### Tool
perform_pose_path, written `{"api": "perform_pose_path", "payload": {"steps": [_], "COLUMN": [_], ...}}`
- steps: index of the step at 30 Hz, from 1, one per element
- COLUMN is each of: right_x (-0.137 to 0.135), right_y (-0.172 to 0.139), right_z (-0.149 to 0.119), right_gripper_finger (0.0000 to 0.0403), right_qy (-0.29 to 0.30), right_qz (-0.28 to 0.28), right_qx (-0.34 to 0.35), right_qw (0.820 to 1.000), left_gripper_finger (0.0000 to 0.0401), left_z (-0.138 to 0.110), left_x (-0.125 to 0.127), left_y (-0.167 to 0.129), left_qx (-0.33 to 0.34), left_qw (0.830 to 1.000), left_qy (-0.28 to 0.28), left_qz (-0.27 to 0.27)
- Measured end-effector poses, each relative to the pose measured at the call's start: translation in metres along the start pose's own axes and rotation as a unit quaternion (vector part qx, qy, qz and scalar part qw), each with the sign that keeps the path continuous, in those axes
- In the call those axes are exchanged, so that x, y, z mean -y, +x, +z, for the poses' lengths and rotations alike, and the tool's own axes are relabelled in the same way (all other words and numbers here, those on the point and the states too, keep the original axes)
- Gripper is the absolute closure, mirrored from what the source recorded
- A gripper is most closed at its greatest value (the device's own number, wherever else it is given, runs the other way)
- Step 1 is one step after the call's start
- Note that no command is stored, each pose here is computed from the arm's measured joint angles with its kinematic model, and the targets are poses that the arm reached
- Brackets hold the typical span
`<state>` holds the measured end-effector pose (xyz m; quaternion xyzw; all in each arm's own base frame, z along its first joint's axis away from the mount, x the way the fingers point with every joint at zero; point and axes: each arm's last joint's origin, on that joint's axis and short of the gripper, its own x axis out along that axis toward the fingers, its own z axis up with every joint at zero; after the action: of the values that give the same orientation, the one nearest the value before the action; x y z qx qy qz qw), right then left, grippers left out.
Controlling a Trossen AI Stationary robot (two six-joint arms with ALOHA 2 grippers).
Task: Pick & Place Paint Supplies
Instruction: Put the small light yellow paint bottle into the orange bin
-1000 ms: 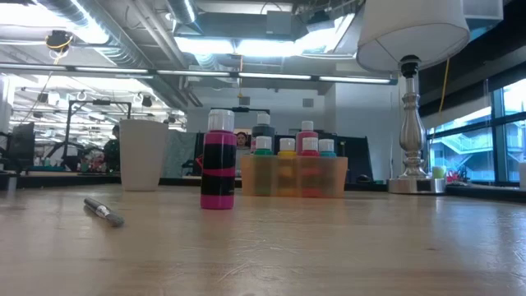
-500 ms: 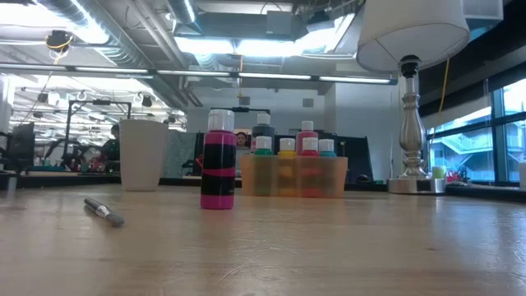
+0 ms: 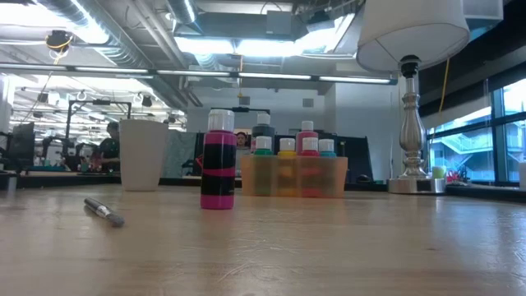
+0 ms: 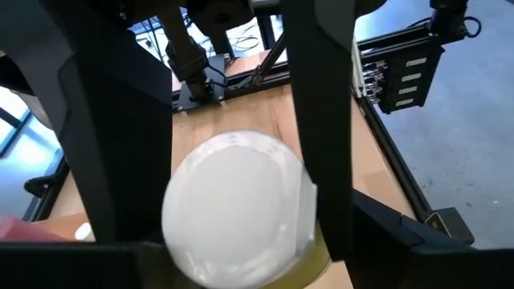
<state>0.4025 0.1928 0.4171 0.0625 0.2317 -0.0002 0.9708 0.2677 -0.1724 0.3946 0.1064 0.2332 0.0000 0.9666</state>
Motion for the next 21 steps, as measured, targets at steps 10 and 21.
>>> {"api": "perform_pose_path", "payload": {"steps": [10, 21], "right_x": [-0.011, -0.017], "right_y": [-0.007, -0.012], "right_z": [-0.001, -0.003], "right_gripper_finger": [0.0215, 0.022], "right_qy": [0.007, 0.019], "right_qz": [0.005, 0.009], "right_qx": [0.009, 0.013], "right_qw": [1.0, 1.0], "left_gripper_finger": [0.021, 0.021], "left_z": [0.003, 0.003], "left_x": [-0.003, -0.005], "left_y": [-0.011, -0.014], "left_qx": [0.012, 0.012], "left_qw": [0.999, 0.999], "left_qy": [0.029, 0.028], "left_qz": [-0.005, -0.013]}}
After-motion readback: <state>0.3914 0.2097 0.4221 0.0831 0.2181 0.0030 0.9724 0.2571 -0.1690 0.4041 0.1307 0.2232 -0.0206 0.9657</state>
